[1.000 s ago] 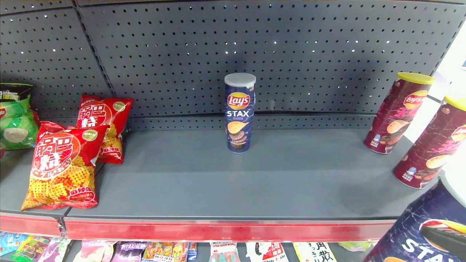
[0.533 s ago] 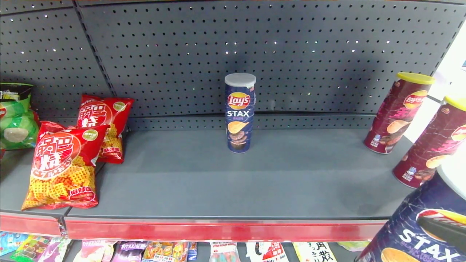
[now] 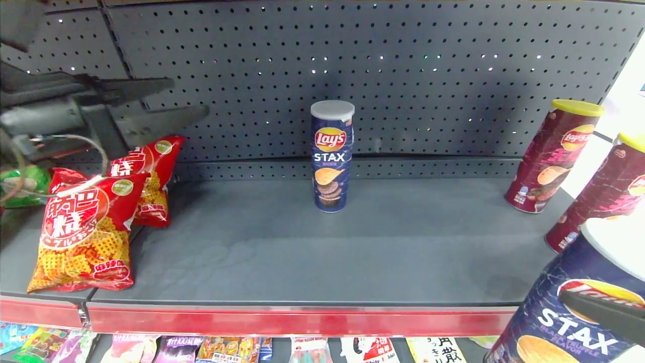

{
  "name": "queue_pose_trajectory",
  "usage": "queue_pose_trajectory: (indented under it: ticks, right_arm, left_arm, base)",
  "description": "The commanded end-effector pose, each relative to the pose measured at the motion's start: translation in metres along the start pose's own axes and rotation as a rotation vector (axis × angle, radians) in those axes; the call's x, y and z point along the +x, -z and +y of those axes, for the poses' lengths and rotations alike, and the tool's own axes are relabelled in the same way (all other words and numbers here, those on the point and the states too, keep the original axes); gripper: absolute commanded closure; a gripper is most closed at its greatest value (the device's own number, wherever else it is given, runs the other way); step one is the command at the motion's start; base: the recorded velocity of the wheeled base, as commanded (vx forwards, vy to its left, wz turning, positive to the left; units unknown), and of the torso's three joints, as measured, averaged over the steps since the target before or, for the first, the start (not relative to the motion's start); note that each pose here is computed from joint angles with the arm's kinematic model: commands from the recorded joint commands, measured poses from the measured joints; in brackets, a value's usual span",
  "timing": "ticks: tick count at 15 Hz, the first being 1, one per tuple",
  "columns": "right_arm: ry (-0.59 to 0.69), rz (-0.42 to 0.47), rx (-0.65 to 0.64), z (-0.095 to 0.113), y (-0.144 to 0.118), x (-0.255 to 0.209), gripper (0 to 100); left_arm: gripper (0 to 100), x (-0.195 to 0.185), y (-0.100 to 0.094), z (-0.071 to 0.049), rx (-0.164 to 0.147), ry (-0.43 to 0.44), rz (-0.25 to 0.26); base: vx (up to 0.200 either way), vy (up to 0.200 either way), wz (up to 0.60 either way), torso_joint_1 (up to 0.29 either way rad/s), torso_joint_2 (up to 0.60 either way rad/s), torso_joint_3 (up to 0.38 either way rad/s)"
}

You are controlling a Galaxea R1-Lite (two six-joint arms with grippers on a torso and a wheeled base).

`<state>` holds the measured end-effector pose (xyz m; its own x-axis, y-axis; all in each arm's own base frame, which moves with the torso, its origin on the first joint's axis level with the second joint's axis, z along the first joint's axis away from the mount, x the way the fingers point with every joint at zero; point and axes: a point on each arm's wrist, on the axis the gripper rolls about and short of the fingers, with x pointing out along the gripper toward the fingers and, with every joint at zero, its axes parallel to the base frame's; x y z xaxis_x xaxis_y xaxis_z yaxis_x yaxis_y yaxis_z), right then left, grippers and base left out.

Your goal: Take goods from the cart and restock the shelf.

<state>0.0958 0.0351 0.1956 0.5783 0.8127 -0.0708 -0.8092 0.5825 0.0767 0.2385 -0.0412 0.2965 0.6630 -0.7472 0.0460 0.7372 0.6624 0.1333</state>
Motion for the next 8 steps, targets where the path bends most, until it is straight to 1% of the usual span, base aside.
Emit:
queue_pose_trajectory:
  ticks: [1, 2, 4, 5, 6, 7, 8]
  right_arm:
    - [-0.001, 0.006, 0.005, -0.003, -0.002, 0.003, 100]
    - [-0.004, -0.003, -0.004, -0.007, -0.010, 0.008, 100]
    - [-0.010, -0.001, -0.003, -0.016, -0.021, 0.019, 100]
    - [-0.019, 0.008, -0.001, -0.020, -0.024, 0.026, 100]
    - [-0.019, 0.008, -0.001, -0.020, -0.024, 0.026, 100]
    - [-0.063, 0.020, -0.004, -0.025, -0.032, 0.043, 100]
    - [-0.070, 0.023, -0.008, -0.027, -0.034, 0.049, 100]
  left_arm:
    - [0, 0.042, 0.062, 0.023, -0.106, 0.087, 0.129]
    - [0, 0.047, 0.074, 0.026, -0.116, 0.105, 0.138]
    - [0, 0.057, 0.083, 0.031, -0.116, 0.142, 0.127]
    - [0, 0.063, 0.086, 0.028, -0.121, 0.163, 0.131]
    - [0, 0.063, 0.086, 0.028, -0.121, 0.163, 0.131]
    - [0, 0.075, 0.092, 0.019, -0.133, 0.201, 0.142]
    - [0, 0.078, 0.091, 0.017, -0.132, 0.208, 0.140]
  base:
    - [0.000, 0.000, 0.00, 0.000, 0.00, 0.000]
    - [0.000, 0.000, 0.00, 0.000, 0.00, 0.000]
    - [0.000, 0.000, 0.00, 0.000, 0.00, 0.000]
    - [0.000, 0.000, 0.00, 0.000, 0.00, 0.000]
    - [0.000, 0.000, 0.00, 0.000, 0.00, 0.000]
    - [0.000, 0.000, 0.00, 0.000, 0.00, 0.000]
    - [0.000, 0.000, 0.00, 0.000, 0.00, 0.000]
